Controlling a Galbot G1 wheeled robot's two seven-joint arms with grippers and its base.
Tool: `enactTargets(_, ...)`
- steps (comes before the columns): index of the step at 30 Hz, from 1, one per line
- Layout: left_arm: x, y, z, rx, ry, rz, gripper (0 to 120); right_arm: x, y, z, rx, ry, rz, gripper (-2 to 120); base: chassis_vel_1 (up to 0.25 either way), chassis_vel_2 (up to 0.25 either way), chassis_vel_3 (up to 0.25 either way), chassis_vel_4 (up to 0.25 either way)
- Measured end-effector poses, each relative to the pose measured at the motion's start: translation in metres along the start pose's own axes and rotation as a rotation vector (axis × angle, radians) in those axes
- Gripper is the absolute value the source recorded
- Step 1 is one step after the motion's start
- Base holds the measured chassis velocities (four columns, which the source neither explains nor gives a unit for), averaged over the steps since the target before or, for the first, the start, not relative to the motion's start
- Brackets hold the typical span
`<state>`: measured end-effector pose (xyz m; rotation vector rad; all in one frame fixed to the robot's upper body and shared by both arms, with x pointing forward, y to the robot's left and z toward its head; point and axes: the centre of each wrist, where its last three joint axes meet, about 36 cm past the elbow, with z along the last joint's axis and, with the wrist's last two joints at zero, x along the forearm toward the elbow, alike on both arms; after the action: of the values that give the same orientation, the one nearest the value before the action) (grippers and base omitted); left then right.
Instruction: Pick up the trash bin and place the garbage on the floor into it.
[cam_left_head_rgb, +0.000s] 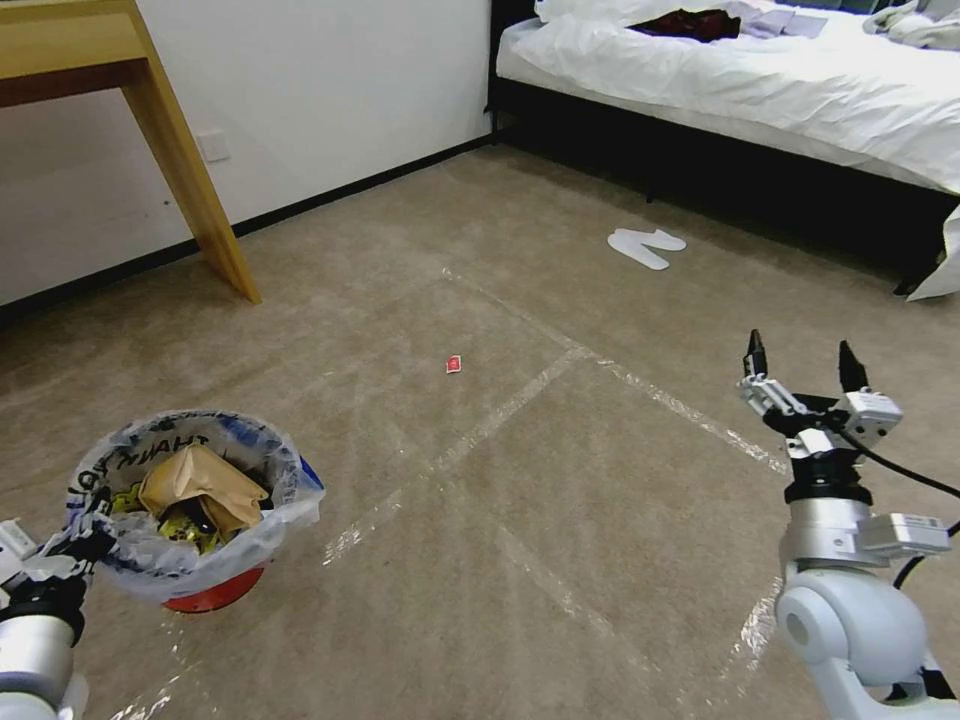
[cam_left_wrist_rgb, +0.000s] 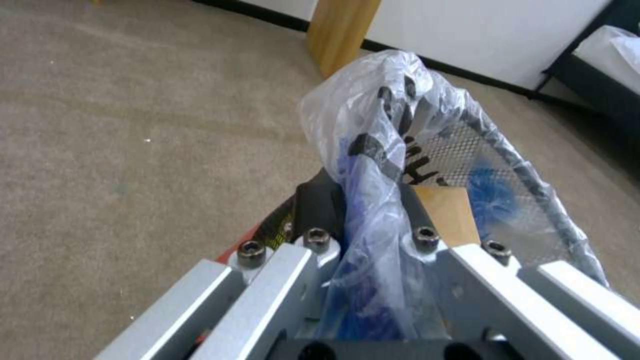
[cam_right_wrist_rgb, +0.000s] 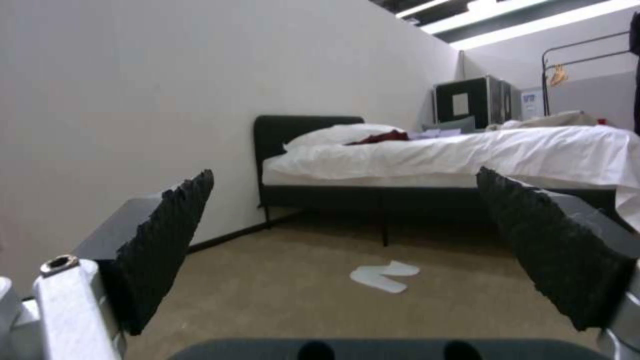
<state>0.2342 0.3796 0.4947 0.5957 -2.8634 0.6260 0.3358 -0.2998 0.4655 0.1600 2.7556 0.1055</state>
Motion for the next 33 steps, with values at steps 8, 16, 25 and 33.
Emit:
enactTargets(8, 0.0, 0.0, 0.001, 0.001, -0.001, 0.001, 5, -0.002, 0.003, 0.005, -0.002, 0.005, -0.001, 100, -0.078, 0.081, 0.078, -0.079)
enactTargets(16, 0.001, 0.0, 0.002, 0.002, 0.001, 0.0, 4, -0.002, 0.008, 0.008, -0.007, 0.017, -0.013, 100, -0.086, 0.078, 0.084, -0.069)
enactTargets(25, 0.001, -0.001, 0.002, 0.003, -0.002, 0.001, 5, -0.001, 0.012, 0.013, -0.005, 0.032, -0.029, 100, -0.094, 0.092, 0.096, -0.098)
enactTargets(33, 0.002, -0.001, 0.002, 0.002, -0.003, 0.002, 5, 0.0, 0.015, 0.016, -0.003, 0.04, -0.039, 100, -0.154, 0.149, 0.153, -0.142)
